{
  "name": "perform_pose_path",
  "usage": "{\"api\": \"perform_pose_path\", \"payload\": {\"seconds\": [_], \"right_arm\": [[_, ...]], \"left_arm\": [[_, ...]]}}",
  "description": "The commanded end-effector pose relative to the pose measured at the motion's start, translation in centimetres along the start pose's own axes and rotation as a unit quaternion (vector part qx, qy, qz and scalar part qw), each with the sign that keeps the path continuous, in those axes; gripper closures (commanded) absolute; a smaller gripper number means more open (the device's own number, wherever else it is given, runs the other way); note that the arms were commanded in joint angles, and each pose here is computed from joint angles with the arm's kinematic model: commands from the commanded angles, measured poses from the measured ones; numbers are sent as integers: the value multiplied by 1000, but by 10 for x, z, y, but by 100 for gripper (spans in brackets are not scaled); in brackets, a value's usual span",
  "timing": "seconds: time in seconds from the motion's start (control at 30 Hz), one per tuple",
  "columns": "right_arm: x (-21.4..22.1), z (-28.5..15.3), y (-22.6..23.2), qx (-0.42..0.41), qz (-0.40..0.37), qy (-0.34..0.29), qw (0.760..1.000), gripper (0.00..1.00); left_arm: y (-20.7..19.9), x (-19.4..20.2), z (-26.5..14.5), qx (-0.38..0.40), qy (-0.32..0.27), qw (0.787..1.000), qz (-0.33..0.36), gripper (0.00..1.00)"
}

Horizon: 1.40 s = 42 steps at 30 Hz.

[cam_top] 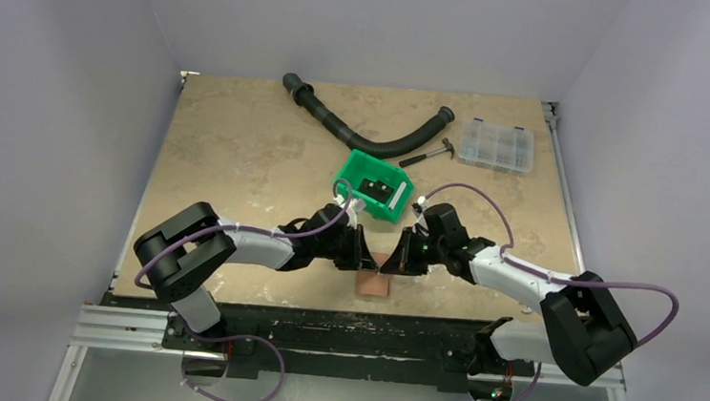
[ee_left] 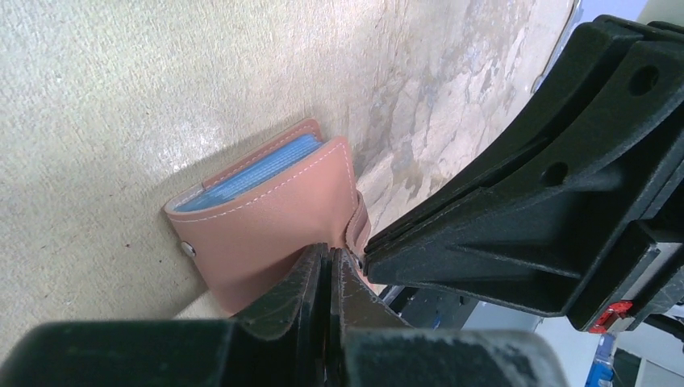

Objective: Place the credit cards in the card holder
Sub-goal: Close the card holder at the corner of the board.

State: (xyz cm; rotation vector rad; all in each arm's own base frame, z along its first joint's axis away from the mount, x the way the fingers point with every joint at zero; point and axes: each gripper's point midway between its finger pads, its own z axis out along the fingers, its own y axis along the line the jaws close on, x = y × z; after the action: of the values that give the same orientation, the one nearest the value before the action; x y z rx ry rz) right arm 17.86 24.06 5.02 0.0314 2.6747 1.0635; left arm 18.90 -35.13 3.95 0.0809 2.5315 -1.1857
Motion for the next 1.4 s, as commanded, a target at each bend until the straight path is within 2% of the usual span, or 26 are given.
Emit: {"api": "perform_pose_path", "payload": {"seconds": [0.0, 0.2, 0.33, 0.4, 0.47, 0.7, 0.87, 1.1, 1.37], "right_arm": [[-3, 2, 8, -19, 5, -2, 1000, 100], [-4, 8, -5, 8, 10, -4, 1000, 100], [-4, 10, -11, 20, 14, -4, 1000, 100], [-3, 11, -11, 18, 13, -2, 1000, 100], [-3, 11, -9, 14, 13, -2, 1000, 100], [-4, 8, 2, -14, 4, -5, 1000, 100], [-5, 9, 8, -35, -8, -5, 999, 100], [-4, 15, -3, -15, -6, 0, 1000, 100], [4, 21, -31, 50, 3, 19, 999, 100]], "left_arm": [[15, -5, -4, -33, -19, 999, 3, 100], [0, -15, -12, -20, -33, 999, 19, 100], [-20, -26, -24, 1, -44, 998, 35, 74], [-23, -28, -29, 3, -48, 998, 37, 70], [-19, -27, -29, -5, -47, 998, 36, 74], [12, -2, -4, -28, 3, 999, 23, 100], [26, 4, 3, -47, 13, 999, 17, 100], [27, 2, -2, -54, 5, 998, 19, 100], [29, 5, -3, -53, 6, 998, 13, 100]]}}
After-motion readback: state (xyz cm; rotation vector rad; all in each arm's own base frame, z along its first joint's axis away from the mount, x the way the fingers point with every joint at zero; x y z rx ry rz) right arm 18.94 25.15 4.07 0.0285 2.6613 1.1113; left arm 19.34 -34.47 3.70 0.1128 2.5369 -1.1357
